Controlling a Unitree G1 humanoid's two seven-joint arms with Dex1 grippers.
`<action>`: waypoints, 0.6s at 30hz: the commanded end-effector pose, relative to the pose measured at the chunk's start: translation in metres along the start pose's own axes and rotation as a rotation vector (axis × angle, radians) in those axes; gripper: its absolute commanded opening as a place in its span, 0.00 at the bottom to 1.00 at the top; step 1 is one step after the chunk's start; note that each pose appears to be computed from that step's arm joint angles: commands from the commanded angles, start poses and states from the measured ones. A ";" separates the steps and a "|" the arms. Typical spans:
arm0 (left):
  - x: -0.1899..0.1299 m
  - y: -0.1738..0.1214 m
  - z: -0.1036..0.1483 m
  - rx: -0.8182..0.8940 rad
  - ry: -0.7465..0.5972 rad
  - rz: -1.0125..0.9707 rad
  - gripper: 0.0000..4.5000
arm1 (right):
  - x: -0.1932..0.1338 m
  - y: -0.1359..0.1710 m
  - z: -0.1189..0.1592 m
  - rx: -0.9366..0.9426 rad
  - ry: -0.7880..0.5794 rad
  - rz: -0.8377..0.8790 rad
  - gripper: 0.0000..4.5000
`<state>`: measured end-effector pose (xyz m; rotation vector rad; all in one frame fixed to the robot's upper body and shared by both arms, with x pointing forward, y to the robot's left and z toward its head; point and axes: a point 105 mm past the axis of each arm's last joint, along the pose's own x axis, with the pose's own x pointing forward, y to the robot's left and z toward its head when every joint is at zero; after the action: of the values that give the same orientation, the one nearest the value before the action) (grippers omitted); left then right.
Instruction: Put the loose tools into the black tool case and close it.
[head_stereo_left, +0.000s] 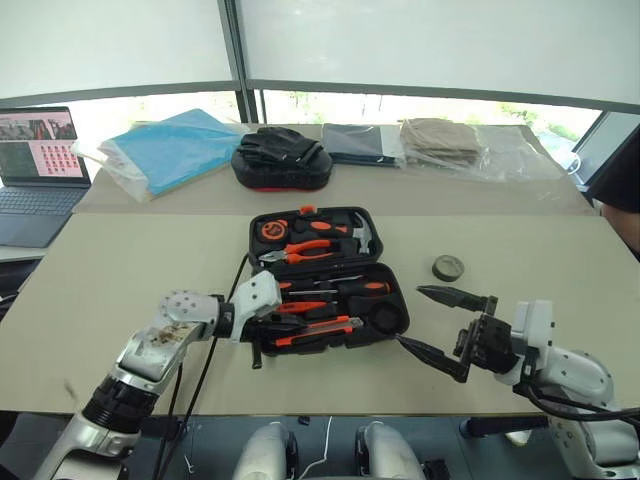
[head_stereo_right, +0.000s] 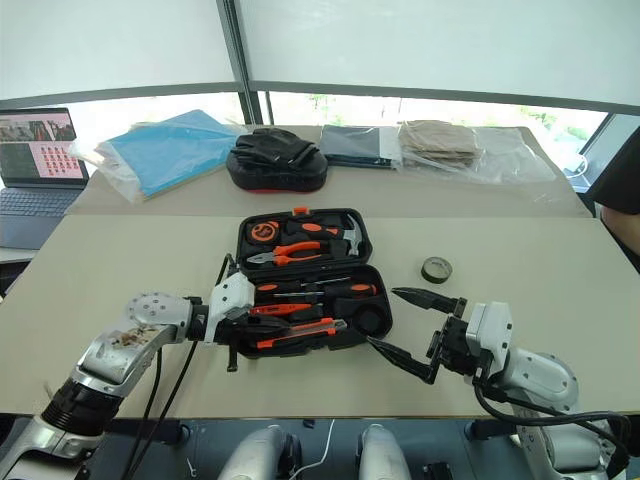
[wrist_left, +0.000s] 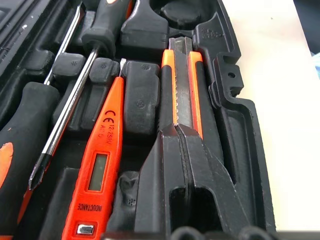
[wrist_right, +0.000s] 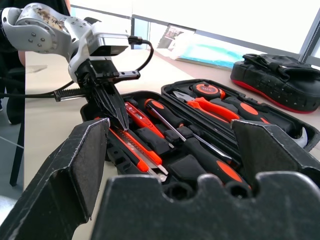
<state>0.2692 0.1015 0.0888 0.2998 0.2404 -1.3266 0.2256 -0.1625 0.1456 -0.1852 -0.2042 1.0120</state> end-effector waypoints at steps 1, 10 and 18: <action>-0.023 0.007 0.027 0.030 -0.189 0.039 0.12 | -0.019 -0.014 0.010 -0.050 0.027 -0.098 1.00; -0.114 0.020 0.031 0.158 -0.241 0.184 0.79 | -0.104 -0.034 -0.023 -0.078 0.260 -0.428 1.00; -0.152 0.036 0.027 0.145 -0.272 0.323 1.00 | -0.100 -0.081 -0.026 -0.095 0.451 -0.516 1.00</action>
<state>0.2702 0.2345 0.1560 0.2480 -0.0854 -1.0529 0.2313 -0.2953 0.1074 -0.3794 0.1695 0.4194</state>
